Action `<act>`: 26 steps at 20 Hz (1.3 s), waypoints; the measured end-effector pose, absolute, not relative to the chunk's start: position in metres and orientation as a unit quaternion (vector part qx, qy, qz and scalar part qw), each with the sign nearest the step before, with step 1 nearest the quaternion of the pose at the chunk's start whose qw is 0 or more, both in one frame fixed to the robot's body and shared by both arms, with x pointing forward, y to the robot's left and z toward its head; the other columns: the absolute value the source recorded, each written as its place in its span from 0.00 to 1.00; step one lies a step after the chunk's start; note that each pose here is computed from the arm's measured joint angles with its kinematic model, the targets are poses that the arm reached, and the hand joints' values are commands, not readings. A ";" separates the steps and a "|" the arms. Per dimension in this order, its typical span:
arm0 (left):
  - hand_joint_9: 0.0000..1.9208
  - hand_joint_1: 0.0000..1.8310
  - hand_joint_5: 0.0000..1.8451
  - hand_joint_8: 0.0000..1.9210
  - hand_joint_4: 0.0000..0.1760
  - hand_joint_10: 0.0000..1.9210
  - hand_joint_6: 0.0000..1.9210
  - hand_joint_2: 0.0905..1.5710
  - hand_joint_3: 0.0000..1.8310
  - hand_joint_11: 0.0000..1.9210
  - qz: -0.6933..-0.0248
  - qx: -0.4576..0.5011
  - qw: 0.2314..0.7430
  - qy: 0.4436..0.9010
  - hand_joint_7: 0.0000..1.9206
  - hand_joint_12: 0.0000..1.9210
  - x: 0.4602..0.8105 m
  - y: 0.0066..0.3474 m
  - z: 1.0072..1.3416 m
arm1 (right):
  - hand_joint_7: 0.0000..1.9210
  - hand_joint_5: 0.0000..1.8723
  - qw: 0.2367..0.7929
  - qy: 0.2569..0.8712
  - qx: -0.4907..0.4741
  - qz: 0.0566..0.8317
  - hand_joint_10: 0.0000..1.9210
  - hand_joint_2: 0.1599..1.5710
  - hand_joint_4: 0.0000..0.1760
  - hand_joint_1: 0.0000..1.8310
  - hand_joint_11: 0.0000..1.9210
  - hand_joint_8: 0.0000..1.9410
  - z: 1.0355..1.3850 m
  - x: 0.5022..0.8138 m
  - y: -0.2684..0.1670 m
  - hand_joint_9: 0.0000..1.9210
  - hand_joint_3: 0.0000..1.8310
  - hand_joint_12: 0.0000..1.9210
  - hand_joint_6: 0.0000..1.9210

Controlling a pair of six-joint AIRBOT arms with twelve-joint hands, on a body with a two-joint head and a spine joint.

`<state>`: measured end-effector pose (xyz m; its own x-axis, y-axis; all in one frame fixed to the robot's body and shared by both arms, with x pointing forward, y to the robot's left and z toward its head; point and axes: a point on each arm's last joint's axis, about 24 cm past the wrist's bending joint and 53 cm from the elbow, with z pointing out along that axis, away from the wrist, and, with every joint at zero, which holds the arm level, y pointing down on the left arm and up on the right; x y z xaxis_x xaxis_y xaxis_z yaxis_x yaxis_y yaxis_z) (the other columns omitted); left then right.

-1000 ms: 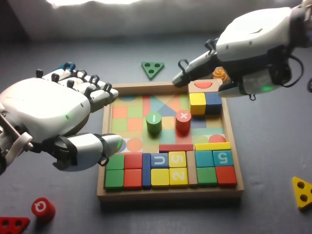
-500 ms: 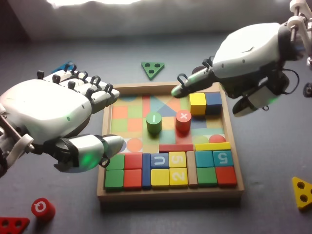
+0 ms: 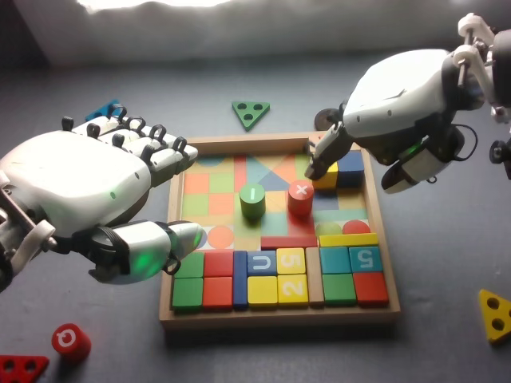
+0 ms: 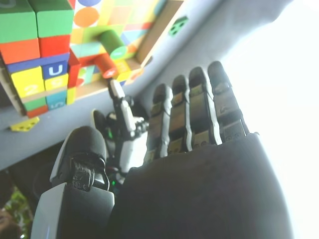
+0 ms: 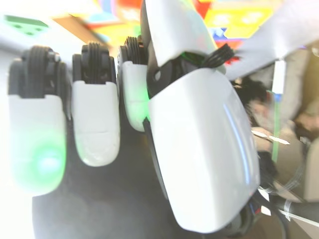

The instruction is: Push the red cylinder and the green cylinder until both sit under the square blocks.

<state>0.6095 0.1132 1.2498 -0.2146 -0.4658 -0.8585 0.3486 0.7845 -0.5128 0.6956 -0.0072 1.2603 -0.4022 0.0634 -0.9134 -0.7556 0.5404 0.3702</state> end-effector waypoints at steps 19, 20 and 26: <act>0.08 0.00 0.10 0.00 0.00 0.00 0.00 0.89 0.00 0.00 -0.326 -0.042 0.625 0.708 0.10 0.18 0.609 0.113 1.250 | 0.86 0.16 0.498 0.725 -0.251 0.403 1.00 0.83 0.00 0.98 0.97 1.00 1.253 0.700 0.000 0.95 0.00 1.00 0.01; 0.08 0.00 0.10 0.00 0.00 0.00 0.00 0.89 0.00 0.00 -0.326 -0.041 0.625 0.708 0.10 0.17 0.609 0.113 1.250 | 0.86 0.15 0.498 0.726 -0.250 0.402 1.00 0.82 0.00 0.98 0.97 1.00 1.252 0.700 -0.001 0.95 0.00 1.00 0.01; 0.07 0.00 0.08 0.00 0.00 0.00 0.00 0.89 0.00 0.00 -0.326 -0.041 0.625 0.708 0.09 0.15 0.609 0.113 1.250 | 0.87 0.17 0.492 0.731 -0.254 0.400 1.00 0.81 0.00 0.98 0.99 1.00 1.243 0.699 0.001 0.96 0.00 1.00 0.02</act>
<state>0.6092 0.1128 1.2501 -0.2148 -0.4667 -0.8579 0.3495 0.7835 -0.5138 0.6989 0.0009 1.2430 -0.3880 0.0225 -0.9214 -0.7637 0.5519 0.3350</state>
